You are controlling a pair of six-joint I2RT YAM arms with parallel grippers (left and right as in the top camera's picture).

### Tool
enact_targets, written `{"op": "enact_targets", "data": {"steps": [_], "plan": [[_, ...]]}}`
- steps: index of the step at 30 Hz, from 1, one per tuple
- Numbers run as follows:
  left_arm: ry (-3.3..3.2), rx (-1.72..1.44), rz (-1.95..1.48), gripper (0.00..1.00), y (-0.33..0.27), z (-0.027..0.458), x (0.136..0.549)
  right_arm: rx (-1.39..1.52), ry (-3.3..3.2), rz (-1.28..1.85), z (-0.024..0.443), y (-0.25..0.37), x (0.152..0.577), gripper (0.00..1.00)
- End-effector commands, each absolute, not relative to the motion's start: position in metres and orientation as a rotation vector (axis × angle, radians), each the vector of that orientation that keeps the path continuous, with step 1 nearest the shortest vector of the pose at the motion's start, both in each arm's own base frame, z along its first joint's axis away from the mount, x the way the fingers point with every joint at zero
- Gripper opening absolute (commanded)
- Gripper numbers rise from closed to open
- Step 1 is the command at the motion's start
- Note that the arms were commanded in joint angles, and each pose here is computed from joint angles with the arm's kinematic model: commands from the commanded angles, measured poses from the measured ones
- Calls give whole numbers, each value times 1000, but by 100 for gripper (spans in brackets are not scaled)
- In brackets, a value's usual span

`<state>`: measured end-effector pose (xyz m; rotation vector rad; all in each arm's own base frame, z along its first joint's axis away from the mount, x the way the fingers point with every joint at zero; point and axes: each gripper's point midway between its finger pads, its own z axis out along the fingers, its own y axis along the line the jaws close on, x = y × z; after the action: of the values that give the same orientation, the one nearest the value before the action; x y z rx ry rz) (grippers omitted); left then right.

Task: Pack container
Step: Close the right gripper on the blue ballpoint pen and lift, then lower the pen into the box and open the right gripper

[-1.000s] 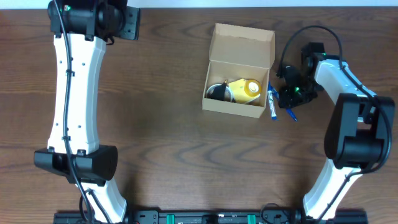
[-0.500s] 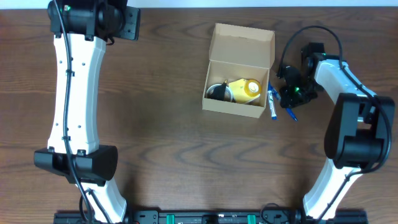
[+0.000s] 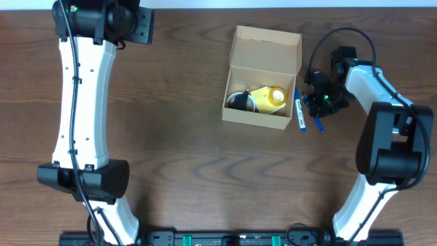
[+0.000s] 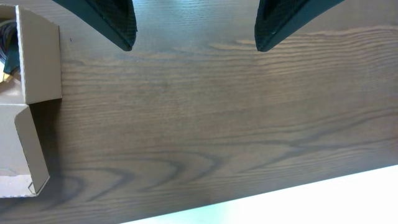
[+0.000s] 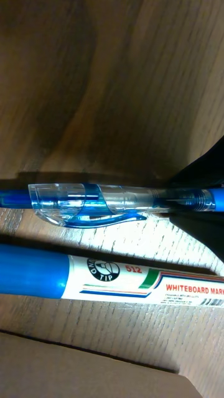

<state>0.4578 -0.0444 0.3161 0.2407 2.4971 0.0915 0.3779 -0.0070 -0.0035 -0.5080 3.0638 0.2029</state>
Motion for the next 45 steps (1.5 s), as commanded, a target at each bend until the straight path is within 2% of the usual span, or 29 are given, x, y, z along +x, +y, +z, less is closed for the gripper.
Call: {"op": "enact_targets", "data": {"steps": [1, 15, 26, 41, 45], "plan": [[2461, 235, 80, 62, -46, 332, 452, -499, 3101, 213, -17, -4, 372, 11], [2462, 234, 80, 62, -46, 332, 451, -363, 3060, 58, -9, -25, 397, 8], [2466, 235, 79, 62, -46, 331, 451, -280, 2899, 12, 69, -31, 459, 9], [2466, 233, 70, 62, -47, 331, 451, -391, 2792, -6, 134, -11, 483, 9], [2466, 241, 47, 61, -50, 331, 450, -452, 2750, -2, 153, 12, 488, 9]]}}
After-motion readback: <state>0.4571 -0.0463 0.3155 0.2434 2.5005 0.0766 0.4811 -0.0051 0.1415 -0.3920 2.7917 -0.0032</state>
